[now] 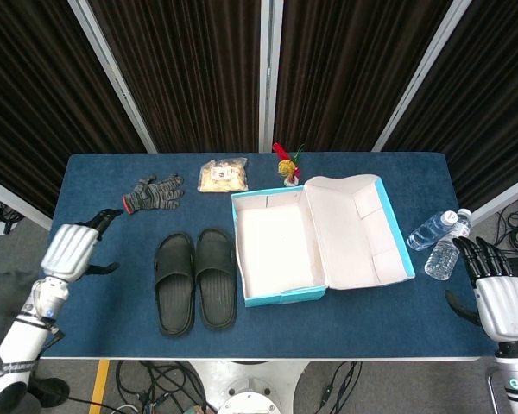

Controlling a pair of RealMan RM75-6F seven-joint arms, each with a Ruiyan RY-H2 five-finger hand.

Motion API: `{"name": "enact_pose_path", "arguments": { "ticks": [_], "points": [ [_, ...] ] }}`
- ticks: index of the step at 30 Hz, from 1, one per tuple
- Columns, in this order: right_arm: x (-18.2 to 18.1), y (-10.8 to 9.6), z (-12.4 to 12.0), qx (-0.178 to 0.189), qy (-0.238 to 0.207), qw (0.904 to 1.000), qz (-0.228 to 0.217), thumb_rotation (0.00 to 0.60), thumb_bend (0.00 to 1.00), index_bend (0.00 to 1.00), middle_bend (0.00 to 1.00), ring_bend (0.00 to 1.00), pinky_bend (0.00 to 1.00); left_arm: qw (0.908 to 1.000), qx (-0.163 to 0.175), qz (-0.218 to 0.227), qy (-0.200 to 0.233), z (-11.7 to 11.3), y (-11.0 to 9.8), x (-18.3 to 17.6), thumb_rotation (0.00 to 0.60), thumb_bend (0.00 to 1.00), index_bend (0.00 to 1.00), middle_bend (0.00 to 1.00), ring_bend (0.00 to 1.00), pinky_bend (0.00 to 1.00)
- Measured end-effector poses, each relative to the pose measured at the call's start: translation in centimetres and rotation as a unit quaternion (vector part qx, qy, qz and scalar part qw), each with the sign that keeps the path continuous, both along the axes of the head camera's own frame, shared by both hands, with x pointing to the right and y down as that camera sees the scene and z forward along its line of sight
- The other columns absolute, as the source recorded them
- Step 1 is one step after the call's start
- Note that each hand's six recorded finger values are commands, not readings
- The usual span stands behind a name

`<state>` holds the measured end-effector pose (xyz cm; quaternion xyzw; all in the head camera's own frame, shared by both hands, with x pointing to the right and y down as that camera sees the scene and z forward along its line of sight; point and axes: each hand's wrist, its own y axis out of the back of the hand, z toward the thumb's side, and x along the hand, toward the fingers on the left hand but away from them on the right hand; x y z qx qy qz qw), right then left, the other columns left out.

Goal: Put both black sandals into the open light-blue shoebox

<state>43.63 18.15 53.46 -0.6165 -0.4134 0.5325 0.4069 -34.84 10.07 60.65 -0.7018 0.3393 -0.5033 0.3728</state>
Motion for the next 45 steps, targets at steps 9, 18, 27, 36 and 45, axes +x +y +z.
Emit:
{"name": "enact_pose_path", "arguments": {
  "ticks": [9, 18, 27, 36, 45],
  "points": [
    [0.6, 0.1, -0.2, -0.002, 0.005, 1.0, 0.005, 0.6, 0.2, 0.0, 0.08, 0.0, 0.12, 0.9895, -0.103, 0.043, 0.092, 2.5, -2.7, 8.9, 0.6, 0.0, 0.11, 0.16, 0.73, 0.73],
    [0.7, 0.0, 0.2, -0.009, 0.001, 1.0, 0.004, 0.6, 0.2, 0.0, 0.08, 0.0, 0.12, 0.9768, -0.181, 0.063, 0.095, 5.5, -1.7, 14.2, 0.6, 0.0, 0.07, 0.1, 0.74, 0.74],
    [1.1, 0.3, 0.6, -0.016, -0.008, 0.9998, 0.007, 0.6, 0.2, 0.0, 0.08, 0.0, 0.12, 0.9623, -0.255, 0.035, 0.088, 8.2, -0.1, 17.6, 0.6, 0.0, 0.06, 0.06, 0.74, 0.74],
    [1.5, 0.6, 0.6, -0.016, -0.012, 0.9998, 0.007, 0.6, 0.2, 0.0, 0.08, 0.0, 0.12, 0.9641, -0.26, 0.001, 0.054, 10.1, -0.4, 19.1, 0.6, 0.0, 0.06, 0.05, 0.74, 0.74],
    [1.7, 0.9, 0.5, -0.016, -0.013, 0.9997, 0.01, 0.6, 0.2, 0.0, 0.08, 0.0, 0.12, 0.9612, -0.273, -0.022, 0.037, 11.5, -0.7, 19.6, 0.6, 0.0, 0.06, 0.04, 0.74, 0.74]
  ]
}}
